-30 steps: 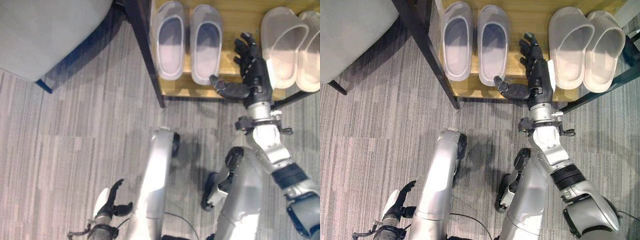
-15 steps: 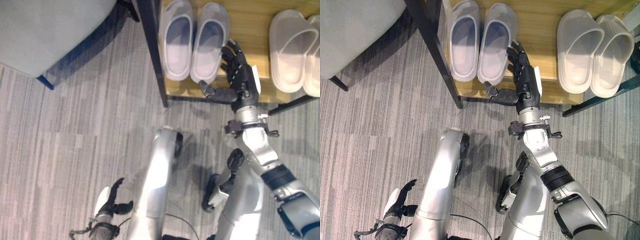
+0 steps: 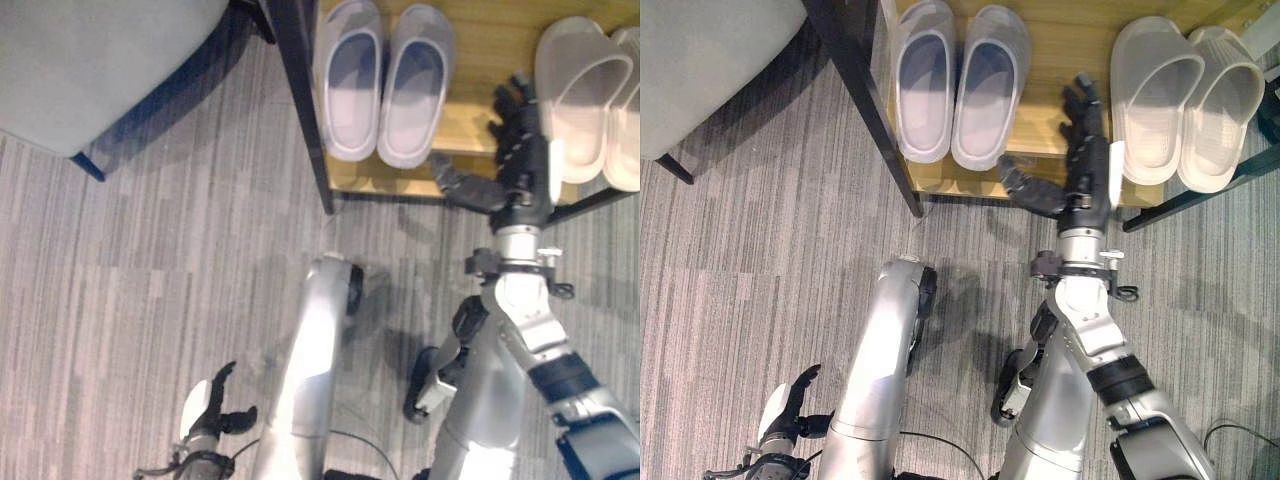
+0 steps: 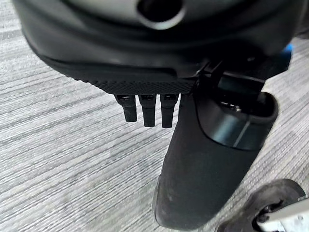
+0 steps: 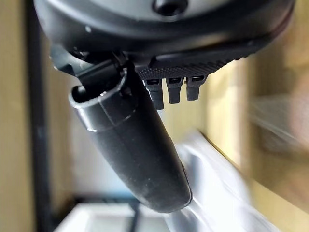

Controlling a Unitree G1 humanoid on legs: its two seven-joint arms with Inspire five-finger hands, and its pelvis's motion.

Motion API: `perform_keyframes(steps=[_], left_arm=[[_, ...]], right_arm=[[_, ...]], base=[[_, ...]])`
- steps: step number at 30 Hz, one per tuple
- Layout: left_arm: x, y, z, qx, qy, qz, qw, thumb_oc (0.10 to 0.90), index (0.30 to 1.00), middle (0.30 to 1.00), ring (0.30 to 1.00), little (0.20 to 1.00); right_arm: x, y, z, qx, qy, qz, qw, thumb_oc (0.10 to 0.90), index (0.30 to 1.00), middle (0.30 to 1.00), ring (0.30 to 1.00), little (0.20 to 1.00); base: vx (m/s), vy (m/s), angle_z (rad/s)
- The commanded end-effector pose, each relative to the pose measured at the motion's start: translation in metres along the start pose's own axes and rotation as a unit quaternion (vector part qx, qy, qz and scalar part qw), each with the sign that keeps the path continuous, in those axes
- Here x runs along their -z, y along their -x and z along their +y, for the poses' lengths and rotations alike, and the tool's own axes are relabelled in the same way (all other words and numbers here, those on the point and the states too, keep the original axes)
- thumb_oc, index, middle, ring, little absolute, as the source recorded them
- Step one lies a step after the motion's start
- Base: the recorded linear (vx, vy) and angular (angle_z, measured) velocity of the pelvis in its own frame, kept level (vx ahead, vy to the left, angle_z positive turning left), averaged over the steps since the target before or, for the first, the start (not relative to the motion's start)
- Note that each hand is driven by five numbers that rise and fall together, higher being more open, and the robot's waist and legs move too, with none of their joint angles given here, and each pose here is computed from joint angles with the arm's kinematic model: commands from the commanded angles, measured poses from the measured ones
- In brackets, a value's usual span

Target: Arrange the slippers neatly on the shoe rack.

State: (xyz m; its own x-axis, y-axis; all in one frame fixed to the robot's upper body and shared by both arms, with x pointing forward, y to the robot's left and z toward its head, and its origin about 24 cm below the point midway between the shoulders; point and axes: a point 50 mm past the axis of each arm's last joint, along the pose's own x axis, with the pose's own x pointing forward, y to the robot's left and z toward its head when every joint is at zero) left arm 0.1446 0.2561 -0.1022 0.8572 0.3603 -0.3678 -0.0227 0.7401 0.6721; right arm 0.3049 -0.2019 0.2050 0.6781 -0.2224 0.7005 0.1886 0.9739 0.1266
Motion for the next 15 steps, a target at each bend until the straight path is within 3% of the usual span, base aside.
perform_keyframes(steps=[1,6,9,11,13,15], left_arm=[[0.018,0.021,-0.007,0.001,-0.017,0.018,1.0,0.8,0.9,0.9,0.9,0.9],[-0.006,0.001,-0.007,-0.025,0.016,-0.006,1.0,0.8,0.9,0.9,0.9,0.9],[-0.063,-0.031,0.013,-0.067,0.071,-0.103,0.99,0.8,0.9,0.9,0.9,0.9],[-0.129,-0.047,0.041,-0.097,0.101,-0.233,0.962,0.8,0.9,0.9,0.9,0.9],[-0.129,-0.046,0.042,-0.097,0.1,-0.232,0.963,0.8,0.9,0.9,0.9,0.9],[-0.14,-0.038,0.047,-0.083,0.1,-0.277,0.952,0.8,0.9,0.9,0.9,0.9]], right_arm=[[-0.082,-0.012,0.011,-0.038,-0.08,-0.217,0.972,0.8,0.9,0.9,0.9,0.9],[-0.091,0.003,0.013,-0.056,-0.084,-0.233,0.967,0.8,0.9,0.9,0.9,0.9],[-0.097,0.009,0.01,-0.076,-0.059,-0.246,0.965,0.8,0.9,0.9,0.9,0.9],[-0.083,0.025,0.009,-0.082,-0.06,-0.204,0.974,0.8,0.9,0.9,0.9,0.9],[-0.083,0.026,0.009,-0.082,-0.061,-0.203,0.974,0.8,0.9,0.9,0.9,0.9],[-0.056,0.05,0.007,-0.11,-0.03,-0.119,0.986,0.8,0.9,0.9,0.9,0.9]], base=[[0.0,0.0,0.0],[0.0,-0.021,0.03],[-0.16,-0.026,0.39],[-0.22,0.024,0.38],[-0.05,0.049,0.25],[-0.05,0.068,0.09]])
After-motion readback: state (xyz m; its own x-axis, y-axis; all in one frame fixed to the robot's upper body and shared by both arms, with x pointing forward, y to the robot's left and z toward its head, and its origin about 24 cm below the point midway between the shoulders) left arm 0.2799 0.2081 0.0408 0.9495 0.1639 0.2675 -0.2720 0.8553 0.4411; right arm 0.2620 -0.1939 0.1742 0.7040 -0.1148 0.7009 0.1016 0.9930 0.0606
